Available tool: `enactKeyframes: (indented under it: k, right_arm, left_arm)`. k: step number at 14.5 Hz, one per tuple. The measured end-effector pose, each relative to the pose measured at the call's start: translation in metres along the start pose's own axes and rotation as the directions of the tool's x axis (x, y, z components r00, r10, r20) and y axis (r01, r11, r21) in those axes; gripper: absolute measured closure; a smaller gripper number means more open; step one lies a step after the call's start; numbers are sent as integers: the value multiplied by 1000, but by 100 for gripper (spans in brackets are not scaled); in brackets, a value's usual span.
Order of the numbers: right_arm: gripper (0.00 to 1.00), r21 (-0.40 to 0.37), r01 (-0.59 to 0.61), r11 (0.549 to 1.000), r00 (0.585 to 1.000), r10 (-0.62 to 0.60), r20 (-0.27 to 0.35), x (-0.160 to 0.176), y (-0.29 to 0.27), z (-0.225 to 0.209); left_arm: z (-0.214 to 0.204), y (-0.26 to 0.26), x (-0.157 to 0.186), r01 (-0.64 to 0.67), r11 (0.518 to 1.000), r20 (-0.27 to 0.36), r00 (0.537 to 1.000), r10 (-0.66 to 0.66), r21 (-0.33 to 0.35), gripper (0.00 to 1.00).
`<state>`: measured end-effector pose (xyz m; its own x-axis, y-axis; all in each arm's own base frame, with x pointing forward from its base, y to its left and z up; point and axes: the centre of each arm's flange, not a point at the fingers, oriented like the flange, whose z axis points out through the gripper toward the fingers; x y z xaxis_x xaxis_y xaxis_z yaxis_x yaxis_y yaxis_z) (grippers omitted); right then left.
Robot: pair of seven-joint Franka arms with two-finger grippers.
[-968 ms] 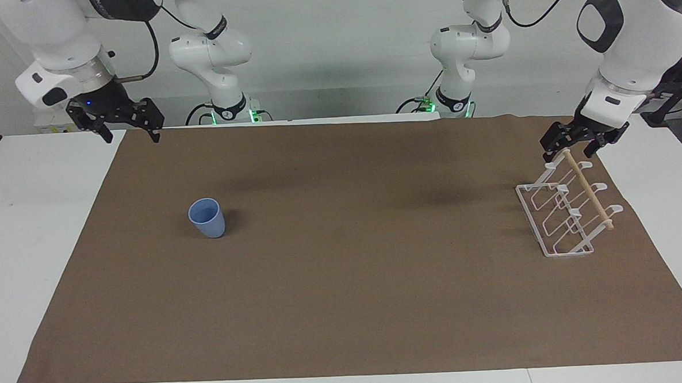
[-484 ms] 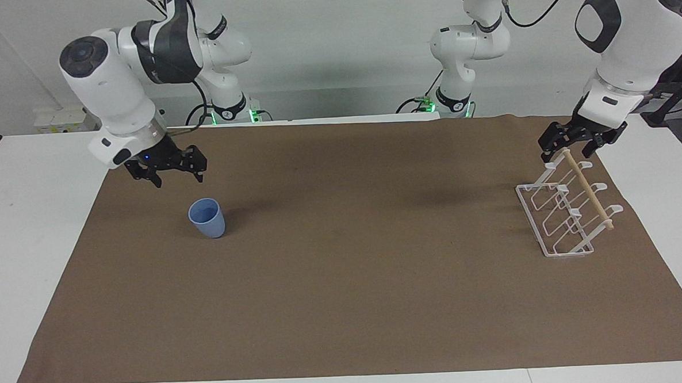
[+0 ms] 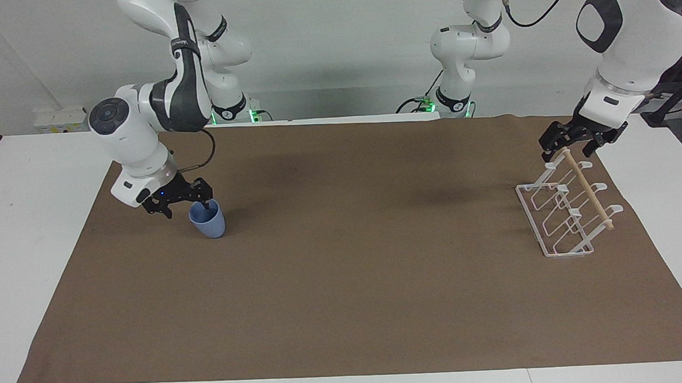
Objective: Hang cup on cup holder
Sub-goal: 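Reach the right gripper to the blue cup and grasp its rim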
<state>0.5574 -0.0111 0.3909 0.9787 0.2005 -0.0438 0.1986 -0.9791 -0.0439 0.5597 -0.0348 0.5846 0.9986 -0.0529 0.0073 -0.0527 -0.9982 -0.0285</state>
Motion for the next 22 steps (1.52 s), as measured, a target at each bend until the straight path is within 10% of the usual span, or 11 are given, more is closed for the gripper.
enactKeyframes:
  k: [4,12,17,22]
  right_arm:
    - [9,-7,60,998,998,-60,-10,-4,1,25]
    - [96,-6,63,998,998,-63,-4,-5,0,27]
    - [96,36,77,996,996,-78,42,11,-11,-25]
    - [96,321,9,947,1000,-2,-23,37,-119,-71]
  left_arm:
    - [-5,0,-2,0,1000,-9,1000,0,-1,0]
    - [-6,2,-2,-3,1000,-10,1000,3,-1,0]
    - [-5,0,-2,1,1000,-10,1000,-1,-1,0]
    - [-5,0,-2,0,1000,-10,1000,0,-1,0]
